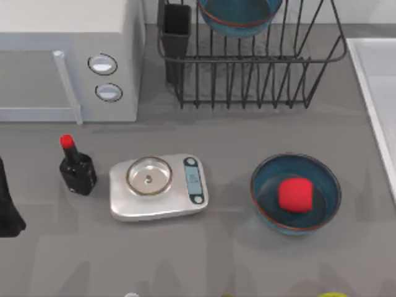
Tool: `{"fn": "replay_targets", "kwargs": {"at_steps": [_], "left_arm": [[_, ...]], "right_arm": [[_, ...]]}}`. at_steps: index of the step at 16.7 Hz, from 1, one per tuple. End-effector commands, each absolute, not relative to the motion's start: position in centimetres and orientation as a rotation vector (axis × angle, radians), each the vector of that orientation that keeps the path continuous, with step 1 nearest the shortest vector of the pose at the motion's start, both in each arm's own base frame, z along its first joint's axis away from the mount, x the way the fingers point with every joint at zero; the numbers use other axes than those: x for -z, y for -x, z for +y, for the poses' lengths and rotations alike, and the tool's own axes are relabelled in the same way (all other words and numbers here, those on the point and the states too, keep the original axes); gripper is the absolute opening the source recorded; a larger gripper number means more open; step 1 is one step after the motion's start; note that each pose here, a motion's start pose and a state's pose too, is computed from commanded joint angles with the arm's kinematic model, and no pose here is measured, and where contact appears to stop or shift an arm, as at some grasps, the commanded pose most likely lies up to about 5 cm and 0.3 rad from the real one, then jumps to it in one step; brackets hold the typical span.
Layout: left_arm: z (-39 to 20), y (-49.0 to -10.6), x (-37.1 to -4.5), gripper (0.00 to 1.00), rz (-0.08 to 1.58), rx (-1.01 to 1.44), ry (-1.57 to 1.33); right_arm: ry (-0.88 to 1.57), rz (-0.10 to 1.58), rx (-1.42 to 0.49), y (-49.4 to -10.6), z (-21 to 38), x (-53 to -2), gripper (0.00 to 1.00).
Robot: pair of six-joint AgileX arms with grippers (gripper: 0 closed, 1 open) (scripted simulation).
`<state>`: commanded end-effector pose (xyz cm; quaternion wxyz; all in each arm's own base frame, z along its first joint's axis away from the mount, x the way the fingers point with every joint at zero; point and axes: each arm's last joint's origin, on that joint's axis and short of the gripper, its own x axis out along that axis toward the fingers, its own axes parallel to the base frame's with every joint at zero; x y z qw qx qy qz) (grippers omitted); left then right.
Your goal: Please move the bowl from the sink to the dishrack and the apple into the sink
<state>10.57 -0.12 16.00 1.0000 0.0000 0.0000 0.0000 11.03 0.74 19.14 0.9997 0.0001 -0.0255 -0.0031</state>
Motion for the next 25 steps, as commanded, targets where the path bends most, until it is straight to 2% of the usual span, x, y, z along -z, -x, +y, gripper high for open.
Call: {"fn": "replay_targets", "kwargs": {"at_steps": [5, 25], "left_arm": [[-0.1, -10.6, -16.0, 1.00, 0.000, 0.000, 0.000], [-0.1, -10.6, -16.0, 1.00, 0.000, 0.000, 0.000]], "right_arm": [[0.000, 0.000, 0.000, -10.6, -0.1, -16.0, 1.00], [0.000, 0.000, 0.000, -10.6, -0.1, -16.0, 1.00]]}}
